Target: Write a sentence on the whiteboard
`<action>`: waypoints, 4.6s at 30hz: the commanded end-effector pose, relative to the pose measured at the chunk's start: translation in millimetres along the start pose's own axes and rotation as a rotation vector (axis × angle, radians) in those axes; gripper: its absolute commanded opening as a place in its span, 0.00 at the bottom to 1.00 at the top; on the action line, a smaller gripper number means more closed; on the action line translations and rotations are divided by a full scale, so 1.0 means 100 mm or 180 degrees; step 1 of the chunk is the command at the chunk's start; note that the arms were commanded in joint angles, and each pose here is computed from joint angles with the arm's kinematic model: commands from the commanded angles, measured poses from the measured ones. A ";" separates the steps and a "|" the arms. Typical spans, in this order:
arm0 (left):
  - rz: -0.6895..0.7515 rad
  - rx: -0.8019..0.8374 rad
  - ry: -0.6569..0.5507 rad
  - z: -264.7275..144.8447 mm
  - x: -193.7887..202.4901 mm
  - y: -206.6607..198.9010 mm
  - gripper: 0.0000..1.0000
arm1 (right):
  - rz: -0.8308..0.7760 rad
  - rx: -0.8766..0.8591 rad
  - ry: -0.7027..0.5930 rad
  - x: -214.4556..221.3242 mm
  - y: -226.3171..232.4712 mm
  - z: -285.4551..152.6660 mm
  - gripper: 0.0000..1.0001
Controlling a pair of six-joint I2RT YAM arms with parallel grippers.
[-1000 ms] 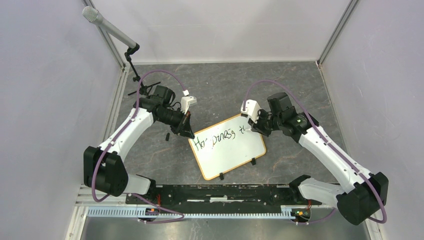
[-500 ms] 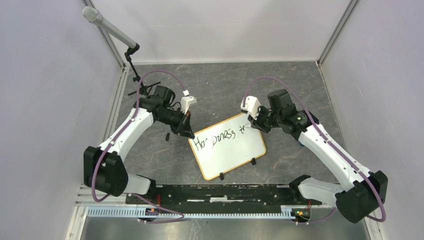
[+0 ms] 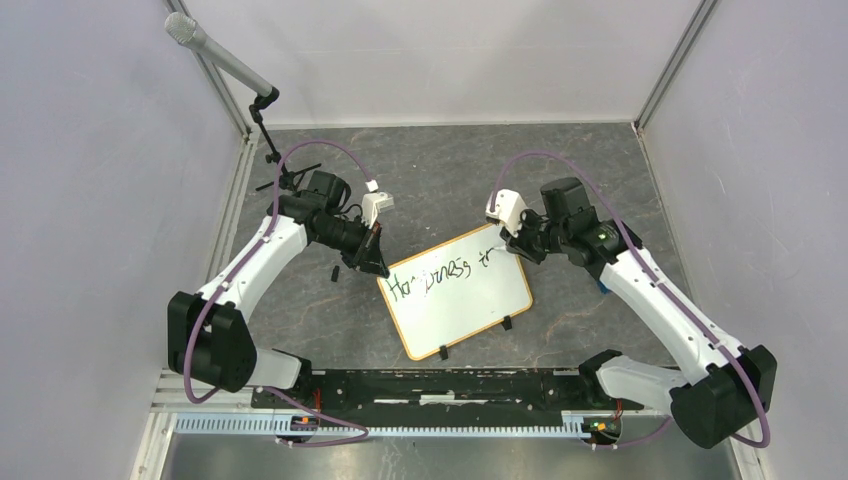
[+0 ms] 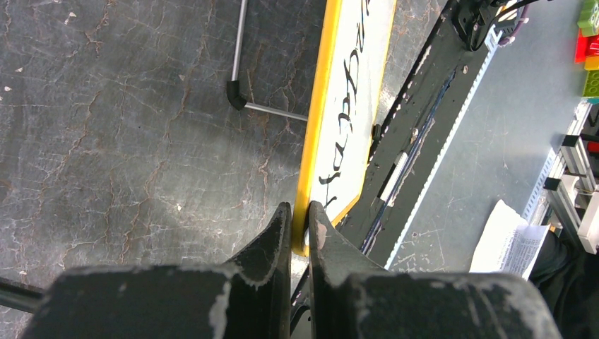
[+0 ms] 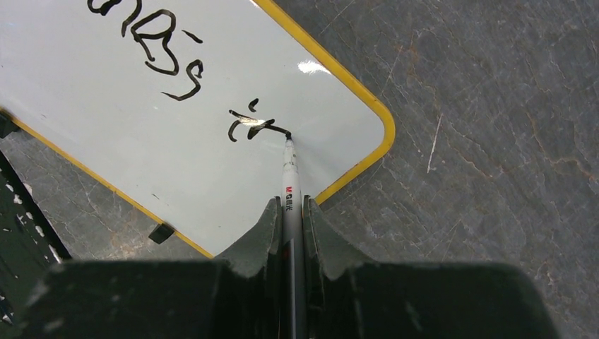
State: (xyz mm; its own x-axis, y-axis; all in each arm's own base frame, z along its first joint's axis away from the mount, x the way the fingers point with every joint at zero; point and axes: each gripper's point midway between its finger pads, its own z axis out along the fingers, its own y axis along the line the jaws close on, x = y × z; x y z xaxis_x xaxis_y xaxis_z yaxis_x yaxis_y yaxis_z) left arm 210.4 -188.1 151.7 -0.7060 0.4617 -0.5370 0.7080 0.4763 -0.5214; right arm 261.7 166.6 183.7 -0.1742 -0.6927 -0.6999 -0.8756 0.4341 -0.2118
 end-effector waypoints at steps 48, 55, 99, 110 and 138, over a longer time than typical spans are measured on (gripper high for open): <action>-0.0157 0.0207 0.0381 0.27 0.11 -0.05 0.03 | -0.0789 -0.1615 -0.0863 -0.29 1.73 0.22 0.00; -0.0176 0.0200 0.0422 0.30 0.14 -0.02 0.02 | -0.0853 -0.1666 -0.0828 -0.23 1.83 0.24 0.00; -0.0156 0.0090 0.0445 0.30 0.21 0.03 0.02 | -0.1111 -0.0767 -0.0897 -0.74 1.81 0.55 0.00; -0.0155 0.0081 0.0450 0.30 0.23 0.03 0.02 | -0.1229 -0.0913 -0.0685 -0.47 1.92 0.64 0.00; -0.0147 0.0045 0.0448 0.28 0.24 0.03 0.03 | -0.1402 -0.0844 -0.0652 -0.52 1.86 0.40 0.00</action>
State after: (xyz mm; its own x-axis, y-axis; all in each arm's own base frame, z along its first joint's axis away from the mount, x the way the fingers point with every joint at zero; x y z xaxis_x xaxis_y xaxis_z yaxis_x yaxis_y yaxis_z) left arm 195.8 -212.1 142.2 -0.7224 0.5001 -0.4776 0.6800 0.3881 -0.6221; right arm 116.9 295.4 113.6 0.2795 -0.6963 -0.6611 -0.9492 -0.0964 -0.2997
